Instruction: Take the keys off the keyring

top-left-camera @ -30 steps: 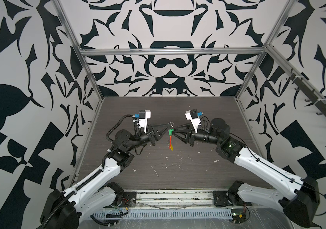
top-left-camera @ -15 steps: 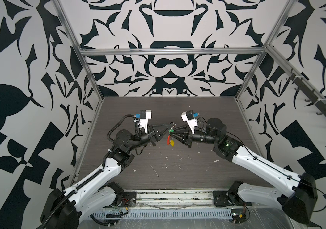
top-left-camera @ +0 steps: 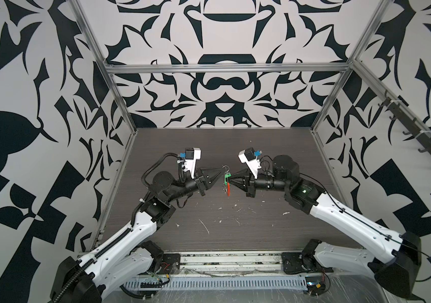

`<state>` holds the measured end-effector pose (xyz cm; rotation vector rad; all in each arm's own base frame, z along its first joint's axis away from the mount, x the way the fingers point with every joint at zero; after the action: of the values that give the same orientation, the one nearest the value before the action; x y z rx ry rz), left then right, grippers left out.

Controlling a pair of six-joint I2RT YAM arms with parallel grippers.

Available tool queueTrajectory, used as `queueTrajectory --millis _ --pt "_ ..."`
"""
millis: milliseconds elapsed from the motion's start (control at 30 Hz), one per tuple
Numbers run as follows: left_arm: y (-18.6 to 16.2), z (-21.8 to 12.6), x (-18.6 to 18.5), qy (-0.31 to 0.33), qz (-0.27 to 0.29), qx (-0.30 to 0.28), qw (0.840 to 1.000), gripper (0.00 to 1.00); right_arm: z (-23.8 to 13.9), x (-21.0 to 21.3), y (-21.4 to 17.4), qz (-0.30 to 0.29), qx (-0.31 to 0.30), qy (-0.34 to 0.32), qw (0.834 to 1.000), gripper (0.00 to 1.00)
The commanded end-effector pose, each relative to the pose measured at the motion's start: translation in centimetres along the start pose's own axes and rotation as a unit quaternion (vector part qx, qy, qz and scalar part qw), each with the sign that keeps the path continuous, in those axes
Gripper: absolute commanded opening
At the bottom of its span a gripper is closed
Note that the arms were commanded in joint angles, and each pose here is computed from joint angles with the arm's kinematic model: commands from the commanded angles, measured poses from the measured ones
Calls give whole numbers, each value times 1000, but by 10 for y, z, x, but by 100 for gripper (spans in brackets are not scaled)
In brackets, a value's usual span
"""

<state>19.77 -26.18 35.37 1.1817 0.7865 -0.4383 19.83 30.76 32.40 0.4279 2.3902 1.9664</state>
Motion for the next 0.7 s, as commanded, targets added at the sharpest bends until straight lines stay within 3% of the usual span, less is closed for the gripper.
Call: queueTrajectory --millis 0,667 --pt "4 -4 -18 -5 27 9 1000 0 -7 13 17 -22 8 22 999 0" --pt "-18 -14 -31 -4 50 92 995 0 -21 25 17 -64 97 43 992 0"
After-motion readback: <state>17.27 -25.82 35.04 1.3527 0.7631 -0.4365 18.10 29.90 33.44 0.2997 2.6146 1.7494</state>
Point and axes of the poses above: each gripper's point midway between its finger pads, its own z axis out along the fingers, its own x axis along the line the jaws close on, y = z × x, the point moved 1 cm from there along -z, back along the fingers, and after that the axes turned 15 degrees about -z, right-handed, at the moved point
